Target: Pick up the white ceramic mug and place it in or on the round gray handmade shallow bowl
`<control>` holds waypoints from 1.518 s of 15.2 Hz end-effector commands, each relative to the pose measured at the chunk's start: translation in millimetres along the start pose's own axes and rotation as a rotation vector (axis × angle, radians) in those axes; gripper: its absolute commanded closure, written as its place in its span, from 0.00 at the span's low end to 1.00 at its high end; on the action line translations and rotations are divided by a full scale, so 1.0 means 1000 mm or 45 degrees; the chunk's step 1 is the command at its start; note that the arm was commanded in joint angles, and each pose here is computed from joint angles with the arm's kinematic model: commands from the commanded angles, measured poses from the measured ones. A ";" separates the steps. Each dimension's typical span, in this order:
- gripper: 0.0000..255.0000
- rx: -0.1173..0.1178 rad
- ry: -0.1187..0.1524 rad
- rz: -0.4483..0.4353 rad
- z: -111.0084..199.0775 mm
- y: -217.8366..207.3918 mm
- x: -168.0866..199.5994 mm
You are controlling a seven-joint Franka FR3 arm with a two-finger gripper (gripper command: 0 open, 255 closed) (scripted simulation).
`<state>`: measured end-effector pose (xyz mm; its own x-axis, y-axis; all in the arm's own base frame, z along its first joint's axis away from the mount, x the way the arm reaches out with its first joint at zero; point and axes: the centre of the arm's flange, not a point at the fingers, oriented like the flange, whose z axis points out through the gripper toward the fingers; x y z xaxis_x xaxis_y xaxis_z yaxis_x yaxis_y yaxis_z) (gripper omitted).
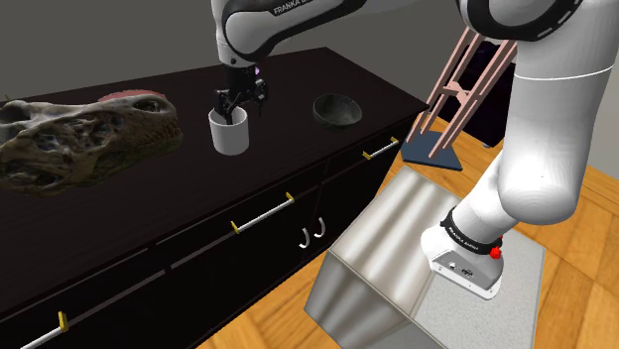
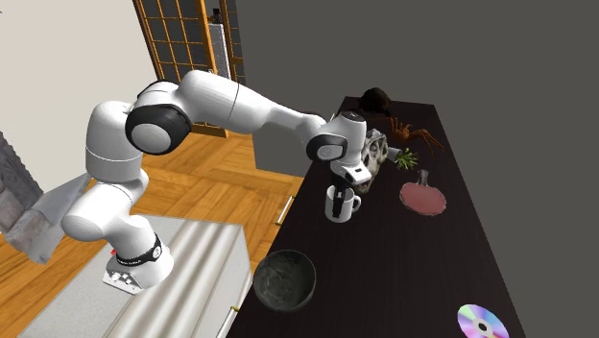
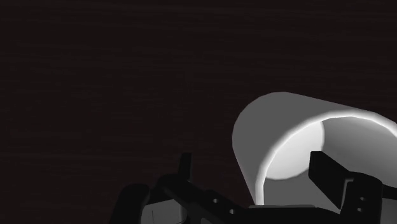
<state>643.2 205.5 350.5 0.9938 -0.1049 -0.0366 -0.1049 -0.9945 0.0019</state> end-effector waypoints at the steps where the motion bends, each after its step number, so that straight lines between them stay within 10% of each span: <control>1: 0.00 0.000 0.001 0.000 0.003 0.000 -0.001; 7: 0.00 0.000 0.001 0.000 0.003 0.000 -0.001; 8: 1.00 0.000 0.001 0.000 0.003 0.000 -0.001; 23: 1.00 0.000 0.001 0.000 -0.028 0.000 -0.002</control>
<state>642.9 204.8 372.1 0.9938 -0.1046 -0.0362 -0.1047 -0.9945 0.0016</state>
